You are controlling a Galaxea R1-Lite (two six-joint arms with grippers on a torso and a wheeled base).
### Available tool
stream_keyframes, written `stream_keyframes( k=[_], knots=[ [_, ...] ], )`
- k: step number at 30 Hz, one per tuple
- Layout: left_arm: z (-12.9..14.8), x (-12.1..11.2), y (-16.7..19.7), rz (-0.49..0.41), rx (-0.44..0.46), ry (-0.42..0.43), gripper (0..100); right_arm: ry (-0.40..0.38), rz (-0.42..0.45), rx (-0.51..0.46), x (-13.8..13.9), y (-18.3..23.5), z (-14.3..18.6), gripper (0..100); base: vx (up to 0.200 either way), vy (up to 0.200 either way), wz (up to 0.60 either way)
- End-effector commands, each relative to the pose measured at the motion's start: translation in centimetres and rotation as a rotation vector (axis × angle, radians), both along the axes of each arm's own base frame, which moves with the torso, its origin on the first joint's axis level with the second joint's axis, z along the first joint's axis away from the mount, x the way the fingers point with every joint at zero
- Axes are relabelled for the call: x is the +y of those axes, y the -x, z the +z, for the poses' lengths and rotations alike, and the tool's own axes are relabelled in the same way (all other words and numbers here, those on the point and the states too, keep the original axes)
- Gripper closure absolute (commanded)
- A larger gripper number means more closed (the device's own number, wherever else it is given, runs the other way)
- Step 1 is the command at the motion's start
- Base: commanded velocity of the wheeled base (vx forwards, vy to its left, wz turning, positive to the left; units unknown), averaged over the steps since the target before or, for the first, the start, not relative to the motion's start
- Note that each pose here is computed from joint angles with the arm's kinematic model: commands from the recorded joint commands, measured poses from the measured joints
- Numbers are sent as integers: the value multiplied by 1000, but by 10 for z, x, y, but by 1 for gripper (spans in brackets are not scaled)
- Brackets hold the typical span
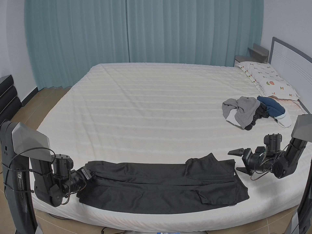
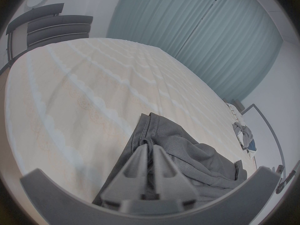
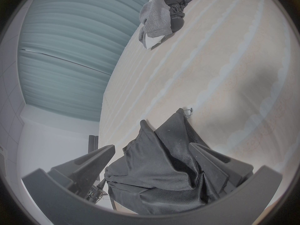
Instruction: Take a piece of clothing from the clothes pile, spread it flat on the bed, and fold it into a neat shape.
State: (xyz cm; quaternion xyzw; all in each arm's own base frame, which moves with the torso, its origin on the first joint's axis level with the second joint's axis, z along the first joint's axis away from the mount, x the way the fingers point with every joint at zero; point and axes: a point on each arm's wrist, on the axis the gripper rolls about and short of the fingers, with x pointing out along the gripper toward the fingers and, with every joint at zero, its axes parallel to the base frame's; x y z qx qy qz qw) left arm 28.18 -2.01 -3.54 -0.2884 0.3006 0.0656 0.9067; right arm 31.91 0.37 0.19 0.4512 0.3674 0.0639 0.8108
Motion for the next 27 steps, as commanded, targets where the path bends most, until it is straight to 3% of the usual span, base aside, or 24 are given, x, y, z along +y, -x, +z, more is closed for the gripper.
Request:
stream_keyframes(
  k=[1, 10, 17, 21, 27],
  knots=[
    [-1, 0, 1, 2, 8, -1, 100, 0, 1, 3, 0, 2, 0, 0, 0, 0, 0],
    [7, 4, 10, 8, 7, -95, 100, 2, 4, -25, 1, 8, 6, 0, 0, 0, 0],
    [14, 10, 11, 24, -12, -110, 100, 2, 18, -41, 6, 15, 12, 0, 0, 0, 0],
    [16, 16, 24, -8, 18, -175, 100, 5, 17, -36, 7, 15, 11, 0, 0, 0, 0],
    [13, 16, 29, -21, 47, -192, 100, 8, 19, -33, 9, 16, 11, 0, 0, 0, 0]
  ],
)
